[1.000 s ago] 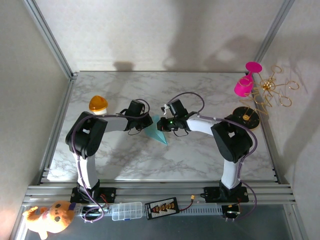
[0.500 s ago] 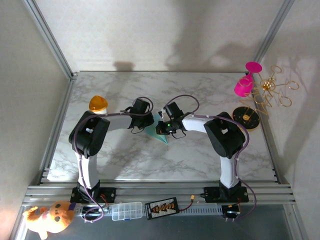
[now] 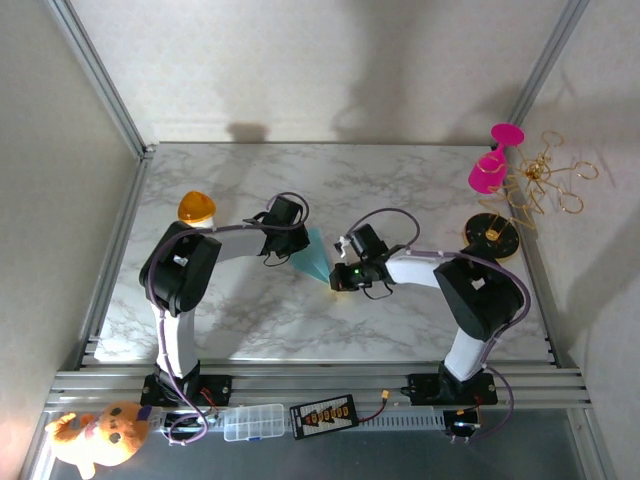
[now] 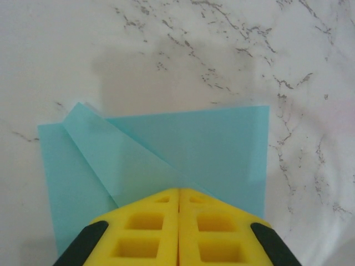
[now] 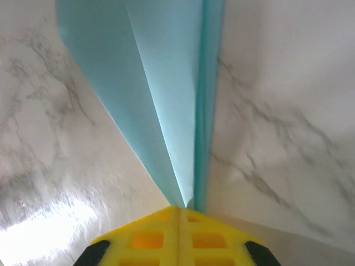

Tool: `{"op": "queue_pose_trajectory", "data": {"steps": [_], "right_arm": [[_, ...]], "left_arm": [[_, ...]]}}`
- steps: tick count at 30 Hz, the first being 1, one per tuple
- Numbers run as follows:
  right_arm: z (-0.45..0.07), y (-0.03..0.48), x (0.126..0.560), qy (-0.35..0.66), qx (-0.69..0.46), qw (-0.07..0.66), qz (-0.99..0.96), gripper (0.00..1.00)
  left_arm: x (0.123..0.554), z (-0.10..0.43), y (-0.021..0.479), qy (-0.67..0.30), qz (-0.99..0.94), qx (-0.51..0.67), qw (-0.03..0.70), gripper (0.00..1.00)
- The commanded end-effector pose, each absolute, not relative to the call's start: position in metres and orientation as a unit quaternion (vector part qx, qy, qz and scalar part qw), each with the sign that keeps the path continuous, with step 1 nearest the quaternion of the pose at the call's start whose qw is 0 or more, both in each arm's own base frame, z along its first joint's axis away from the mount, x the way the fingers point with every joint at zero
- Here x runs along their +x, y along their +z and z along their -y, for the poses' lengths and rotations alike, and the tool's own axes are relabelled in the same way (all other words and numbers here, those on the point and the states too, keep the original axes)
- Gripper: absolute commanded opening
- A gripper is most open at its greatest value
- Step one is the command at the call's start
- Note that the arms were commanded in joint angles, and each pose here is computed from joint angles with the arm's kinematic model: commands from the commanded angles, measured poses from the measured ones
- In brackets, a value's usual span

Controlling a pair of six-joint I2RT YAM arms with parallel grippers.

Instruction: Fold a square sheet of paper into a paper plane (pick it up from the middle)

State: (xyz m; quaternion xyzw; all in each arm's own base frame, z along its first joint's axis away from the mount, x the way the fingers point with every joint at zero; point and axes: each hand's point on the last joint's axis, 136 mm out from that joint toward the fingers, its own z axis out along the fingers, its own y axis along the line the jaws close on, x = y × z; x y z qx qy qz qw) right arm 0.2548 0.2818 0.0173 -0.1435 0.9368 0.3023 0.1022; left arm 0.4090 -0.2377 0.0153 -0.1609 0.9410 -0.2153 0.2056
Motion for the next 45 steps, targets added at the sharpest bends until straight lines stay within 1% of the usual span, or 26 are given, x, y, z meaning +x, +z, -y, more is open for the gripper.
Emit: {"op": "queue_pose_trajectory", "data": {"steps": [1,3,6,8,10,12,15,18,19,21,26,31,39,45], "right_arm": [[-0.253,0.004,0.236,0.263,-0.119,0.074,-0.954,0.03],[-0.255,0.018,0.244,0.274,-0.118,0.101,-0.949,0.03],[-0.271,0.061,0.265,0.321,-0.116,0.176,-0.923,0.06],[-0.278,0.087,0.275,0.346,-0.11,0.21,-0.908,0.09],[-0.278,0.099,0.291,0.343,-0.098,0.233,-0.905,0.09],[-0.275,0.101,0.305,0.333,-0.075,0.247,-0.907,0.11],[-0.272,0.097,0.321,0.341,-0.049,0.247,-0.906,0.18],[-0.282,0.094,0.328,0.372,-0.06,0.233,-0.897,0.27],[-0.286,0.092,0.331,0.375,-0.067,0.229,-0.896,0.3],[-0.294,0.084,0.334,0.375,-0.085,0.215,-0.898,0.32],[-0.305,0.064,0.346,0.365,-0.108,0.195,-0.904,0.32],[-0.316,0.054,0.358,0.369,-0.12,0.189,-0.902,0.31],[-0.326,0.043,0.366,0.376,-0.134,0.173,-0.9,0.29],[-0.332,0.039,0.361,0.393,-0.143,0.156,-0.895,0.26]], "left_arm": [[0.372,0.197,-0.04,-0.103,-0.97,-0.169,0.139,0.07],[0.376,0.204,-0.033,-0.122,-0.968,-0.164,0.143,0.07],[0.39,0.225,-0.007,-0.178,-0.96,-0.151,0.158,0.11],[0.4,0.242,0.018,-0.219,-0.951,-0.139,0.169,0.16],[0.412,0.254,0.051,-0.256,-0.939,-0.131,0.191,0.23],[0.421,0.259,0.08,-0.28,-0.927,-0.131,0.214,0.27],[0.427,0.252,0.111,-0.297,-0.91,-0.152,0.246,0.36],[0.426,0.232,0.125,-0.301,-0.895,-0.188,0.27,0.43],[0.424,0.224,0.126,-0.3,-0.892,-0.2,0.275,0.46],[0.42,0.209,0.126,-0.303,-0.882,-0.224,0.284,0.49],[0.401,0.186,0.12,-0.339,-0.853,-0.276,0.286,0.59],[0.386,0.169,0.107,-0.34,-0.843,-0.304,0.286,0.73],[0.38,0.16,0.095,-0.33,-0.845,-0.313,0.28,0.82],[0.38,0.16,0.094,-0.329,-0.847,-0.309,0.282,0.88]]}}
